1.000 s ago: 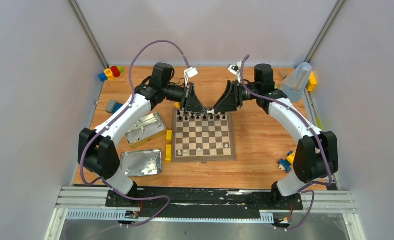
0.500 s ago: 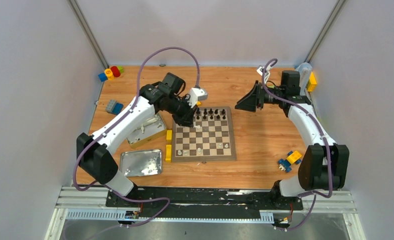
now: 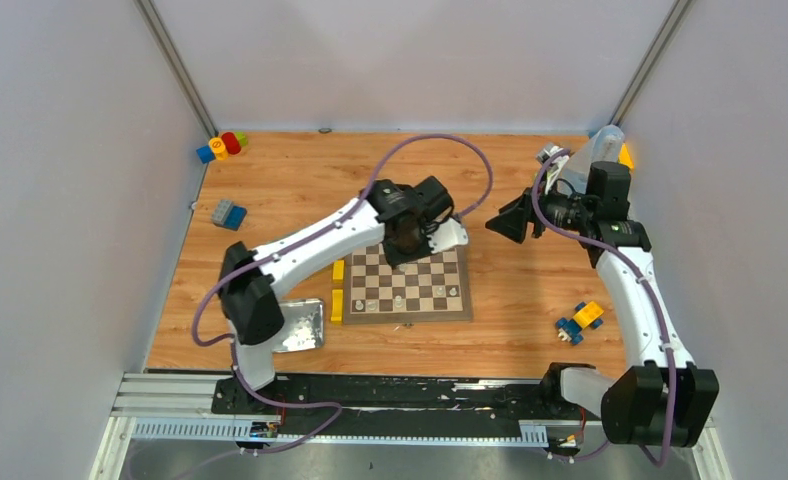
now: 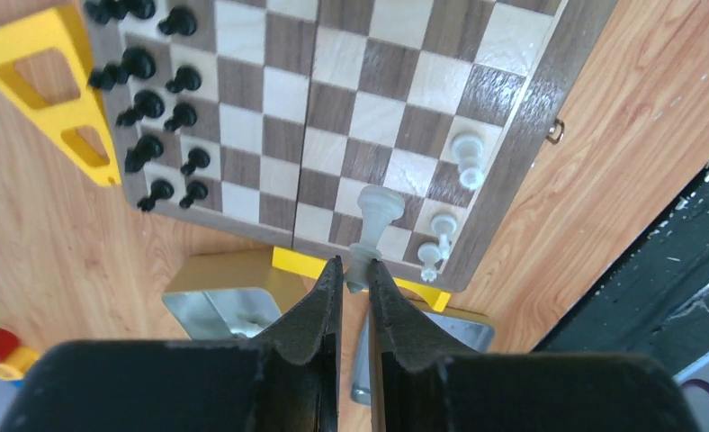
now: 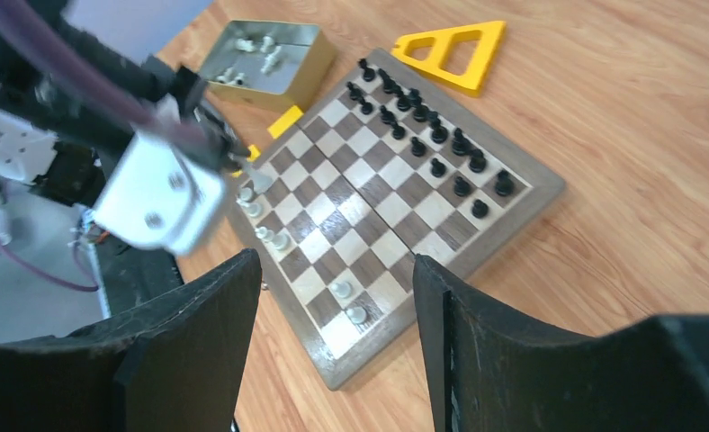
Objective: Set up the chess pieces on the board
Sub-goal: Place the chess piece on the chessboard.
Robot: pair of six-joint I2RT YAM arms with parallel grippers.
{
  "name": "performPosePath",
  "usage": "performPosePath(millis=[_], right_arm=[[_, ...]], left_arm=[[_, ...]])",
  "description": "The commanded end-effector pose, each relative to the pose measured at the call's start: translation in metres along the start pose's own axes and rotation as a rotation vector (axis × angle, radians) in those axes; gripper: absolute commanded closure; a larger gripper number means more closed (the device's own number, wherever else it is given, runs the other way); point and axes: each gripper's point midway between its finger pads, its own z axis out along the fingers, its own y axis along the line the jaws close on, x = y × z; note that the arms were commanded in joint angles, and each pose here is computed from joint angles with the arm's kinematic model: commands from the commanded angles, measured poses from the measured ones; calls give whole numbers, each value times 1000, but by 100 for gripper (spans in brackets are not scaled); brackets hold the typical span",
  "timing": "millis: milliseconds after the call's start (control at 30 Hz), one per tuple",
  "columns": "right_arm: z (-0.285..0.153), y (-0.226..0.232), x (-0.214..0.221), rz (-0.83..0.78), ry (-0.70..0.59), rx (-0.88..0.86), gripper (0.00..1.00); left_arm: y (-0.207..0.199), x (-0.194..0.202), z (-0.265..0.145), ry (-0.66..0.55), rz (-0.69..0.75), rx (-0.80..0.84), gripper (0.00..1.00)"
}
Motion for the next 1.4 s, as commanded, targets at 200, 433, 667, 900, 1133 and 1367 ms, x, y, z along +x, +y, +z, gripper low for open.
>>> performPosePath(millis=[200, 433, 667, 900, 1133, 1367], right_arm=[[-38, -28, -11, -61, -39, 293, 37], [-57, -56, -15, 11, -69, 413, 38], [-64, -62, -13, 42, -85, 418, 38], [-67, -65, -11, 46, -88, 421, 38], [-66, -63, -9, 48, -87, 403, 38], [-65, -63, -7, 53, -83, 390, 38]], left_arm=[[-33, -18, 35, 240, 227, 4, 95], [-55, -16, 53, 303, 269, 51, 95], [-66, -13, 68, 341, 283, 74, 95], [-73, -12, 79, 375, 289, 79, 94], [-72, -14, 85, 393, 300, 48, 94], [-71, -15, 87, 399, 307, 27, 93]])
